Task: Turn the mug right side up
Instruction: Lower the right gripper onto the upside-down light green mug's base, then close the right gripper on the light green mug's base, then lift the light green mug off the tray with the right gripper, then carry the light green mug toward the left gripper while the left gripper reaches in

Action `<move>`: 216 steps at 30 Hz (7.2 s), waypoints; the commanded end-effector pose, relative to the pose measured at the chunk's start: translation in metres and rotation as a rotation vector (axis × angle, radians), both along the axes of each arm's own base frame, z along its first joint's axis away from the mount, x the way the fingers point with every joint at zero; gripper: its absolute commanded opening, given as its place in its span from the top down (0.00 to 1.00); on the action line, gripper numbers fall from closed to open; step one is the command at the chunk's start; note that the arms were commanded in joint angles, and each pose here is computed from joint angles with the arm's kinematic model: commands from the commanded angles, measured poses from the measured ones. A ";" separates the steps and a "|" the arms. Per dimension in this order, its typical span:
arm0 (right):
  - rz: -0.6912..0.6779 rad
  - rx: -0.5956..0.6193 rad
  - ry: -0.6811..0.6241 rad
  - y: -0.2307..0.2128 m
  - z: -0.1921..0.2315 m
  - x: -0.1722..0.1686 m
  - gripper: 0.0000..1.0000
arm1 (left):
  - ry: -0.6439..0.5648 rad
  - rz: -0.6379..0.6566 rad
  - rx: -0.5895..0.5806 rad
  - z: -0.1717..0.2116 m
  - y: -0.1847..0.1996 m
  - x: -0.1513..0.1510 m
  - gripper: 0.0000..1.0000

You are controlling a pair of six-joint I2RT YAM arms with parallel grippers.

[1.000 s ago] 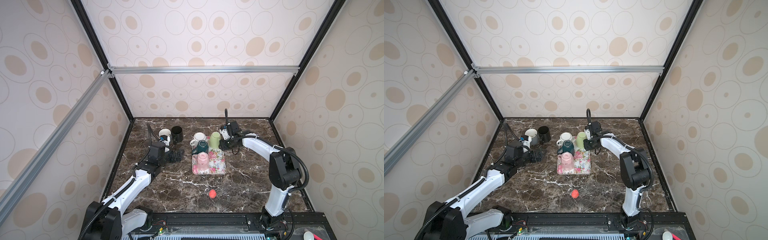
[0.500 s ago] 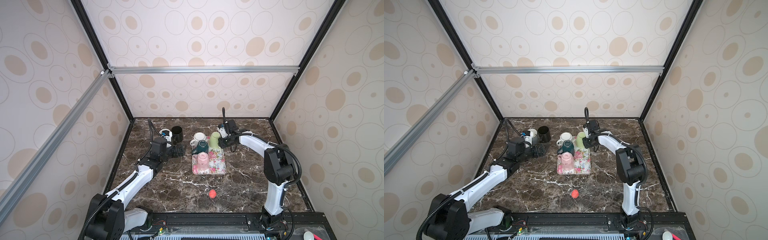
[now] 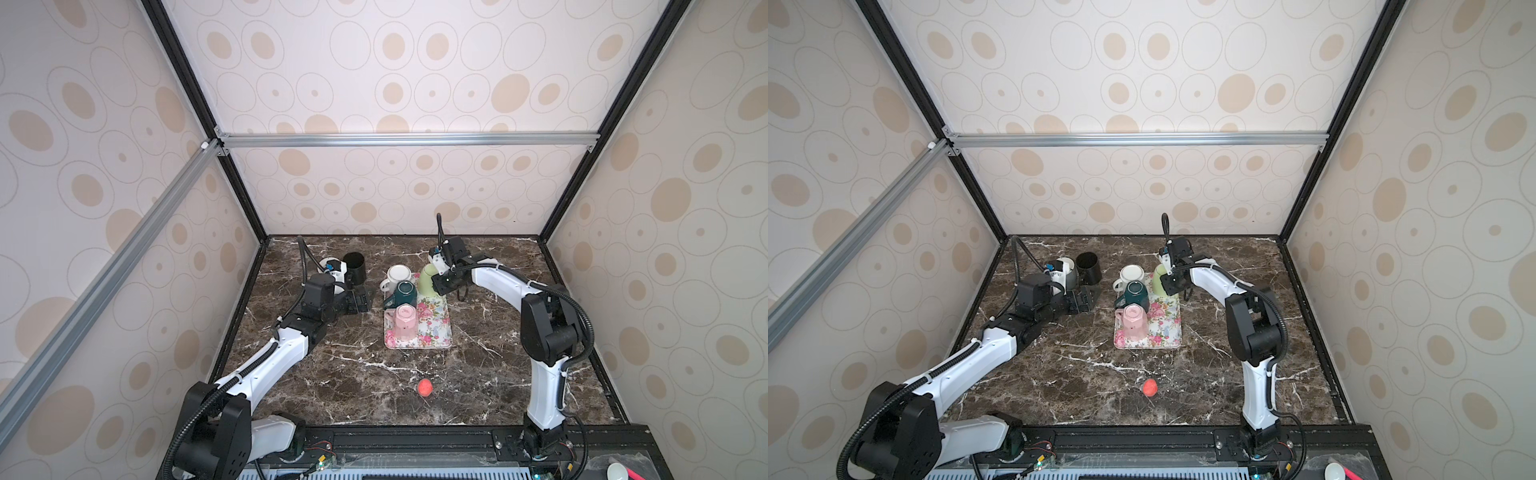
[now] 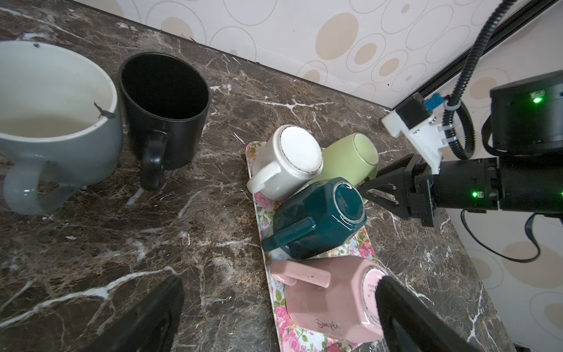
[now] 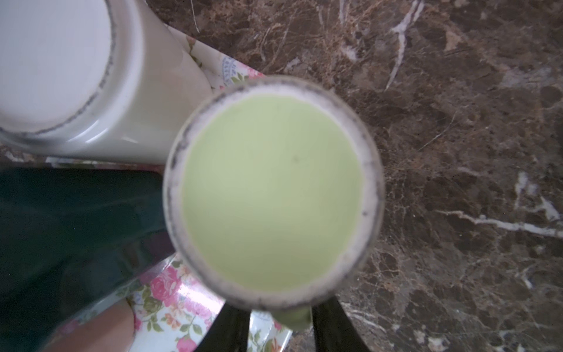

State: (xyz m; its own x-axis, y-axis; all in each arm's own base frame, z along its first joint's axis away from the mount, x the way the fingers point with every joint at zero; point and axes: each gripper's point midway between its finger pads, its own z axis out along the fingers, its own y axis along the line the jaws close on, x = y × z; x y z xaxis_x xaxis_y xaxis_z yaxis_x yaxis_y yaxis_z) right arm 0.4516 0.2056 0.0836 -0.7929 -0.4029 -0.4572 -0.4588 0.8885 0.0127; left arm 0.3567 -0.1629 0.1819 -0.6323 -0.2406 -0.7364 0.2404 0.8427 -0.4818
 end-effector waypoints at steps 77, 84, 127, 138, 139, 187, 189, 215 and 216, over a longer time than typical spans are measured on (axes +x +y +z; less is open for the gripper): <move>-0.113 -0.155 0.046 0.002 0.006 0.005 1.00 | -0.049 -0.023 -0.052 0.015 -0.008 0.000 0.02; -0.108 -0.115 0.040 0.006 0.016 0.000 1.00 | -0.043 -0.025 -0.057 0.013 -0.009 0.001 0.02; -0.156 0.078 -0.098 0.008 0.098 -0.019 1.00 | -0.012 -0.052 -0.090 0.006 -0.018 0.003 0.02; -0.161 0.182 -0.132 0.014 0.128 -0.028 1.00 | -0.008 -0.060 -0.104 0.007 -0.020 0.003 0.02; -0.161 0.193 -0.133 0.015 0.131 -0.029 1.00 | -0.008 -0.061 -0.105 0.007 -0.021 0.003 0.02; -0.157 0.677 -0.231 0.018 0.217 -0.113 1.00 | -0.026 -0.280 -0.299 0.040 -0.114 -0.020 0.02; -0.160 0.680 -0.235 0.016 0.216 -0.115 1.00 | -0.029 -0.285 -0.312 0.042 -0.117 -0.021 0.02; -0.182 0.845 -0.277 0.015 0.204 -0.130 1.00 | 0.037 -0.420 -0.485 0.048 -0.164 -0.027 0.02; -0.178 0.859 -0.280 0.016 0.205 -0.130 1.00 | 0.043 -0.427 -0.495 0.048 -0.166 -0.027 0.02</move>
